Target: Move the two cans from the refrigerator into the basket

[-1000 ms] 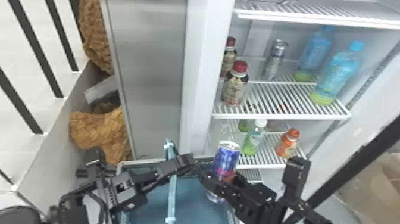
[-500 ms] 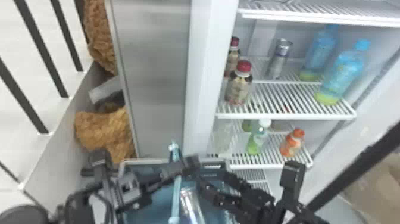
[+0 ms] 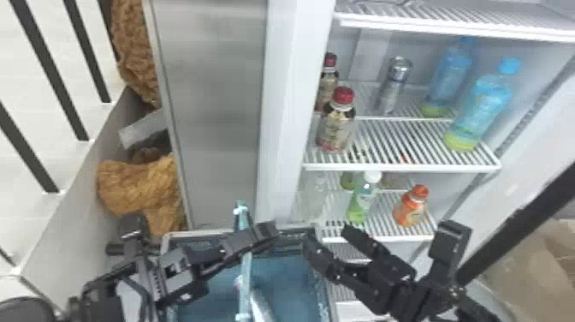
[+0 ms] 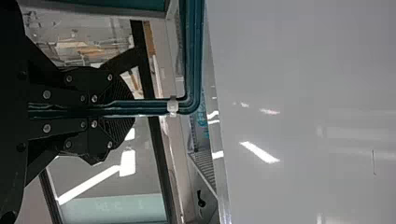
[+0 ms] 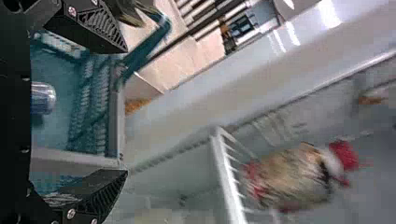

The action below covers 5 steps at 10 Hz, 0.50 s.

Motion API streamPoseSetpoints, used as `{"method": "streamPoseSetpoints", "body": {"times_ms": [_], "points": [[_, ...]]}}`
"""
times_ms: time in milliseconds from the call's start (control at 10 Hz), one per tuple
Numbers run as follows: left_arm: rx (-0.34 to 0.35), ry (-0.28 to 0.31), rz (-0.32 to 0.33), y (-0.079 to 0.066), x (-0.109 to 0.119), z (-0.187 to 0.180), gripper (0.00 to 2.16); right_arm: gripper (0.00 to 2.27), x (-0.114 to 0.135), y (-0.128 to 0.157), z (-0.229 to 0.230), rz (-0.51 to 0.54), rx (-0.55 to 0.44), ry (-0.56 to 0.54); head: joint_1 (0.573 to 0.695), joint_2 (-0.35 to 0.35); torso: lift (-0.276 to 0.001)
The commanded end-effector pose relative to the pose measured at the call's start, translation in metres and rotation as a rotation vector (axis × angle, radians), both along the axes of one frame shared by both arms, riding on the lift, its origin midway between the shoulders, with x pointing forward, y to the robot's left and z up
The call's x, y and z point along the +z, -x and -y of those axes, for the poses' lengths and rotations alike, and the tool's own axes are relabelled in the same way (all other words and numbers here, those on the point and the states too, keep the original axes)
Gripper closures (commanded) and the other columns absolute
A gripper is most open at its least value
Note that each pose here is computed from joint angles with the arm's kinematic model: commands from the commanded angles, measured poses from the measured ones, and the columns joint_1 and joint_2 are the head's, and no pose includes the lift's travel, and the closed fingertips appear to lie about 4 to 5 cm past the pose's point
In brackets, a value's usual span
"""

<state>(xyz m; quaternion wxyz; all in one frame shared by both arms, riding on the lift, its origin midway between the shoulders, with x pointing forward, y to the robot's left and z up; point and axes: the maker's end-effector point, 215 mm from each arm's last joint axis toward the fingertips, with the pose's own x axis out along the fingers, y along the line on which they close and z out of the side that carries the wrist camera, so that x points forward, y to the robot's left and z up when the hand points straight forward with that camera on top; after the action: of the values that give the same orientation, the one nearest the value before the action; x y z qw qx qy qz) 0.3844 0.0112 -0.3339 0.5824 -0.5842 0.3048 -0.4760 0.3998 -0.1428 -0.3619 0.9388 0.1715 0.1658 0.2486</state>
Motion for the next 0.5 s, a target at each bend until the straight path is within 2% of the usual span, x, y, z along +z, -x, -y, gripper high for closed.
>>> {"method": "streamPoseSetpoints", "body": {"times_ms": [0, 400], "points": [[0.0, 0.002, 0.0, 0.0, 0.0, 0.0, 1.19, 0.13, 0.015, -0.005, 0.037, 0.045, -0.075, 0.046, 0.695, -0.184, -0.031], [0.001, 0.006, 0.007, -0.002, 0.003, 0.002, 1.19, 0.13, 0.07, -0.025, 0.117, 0.208, -0.259, 0.118, 0.695, -0.303, -0.031]]}}
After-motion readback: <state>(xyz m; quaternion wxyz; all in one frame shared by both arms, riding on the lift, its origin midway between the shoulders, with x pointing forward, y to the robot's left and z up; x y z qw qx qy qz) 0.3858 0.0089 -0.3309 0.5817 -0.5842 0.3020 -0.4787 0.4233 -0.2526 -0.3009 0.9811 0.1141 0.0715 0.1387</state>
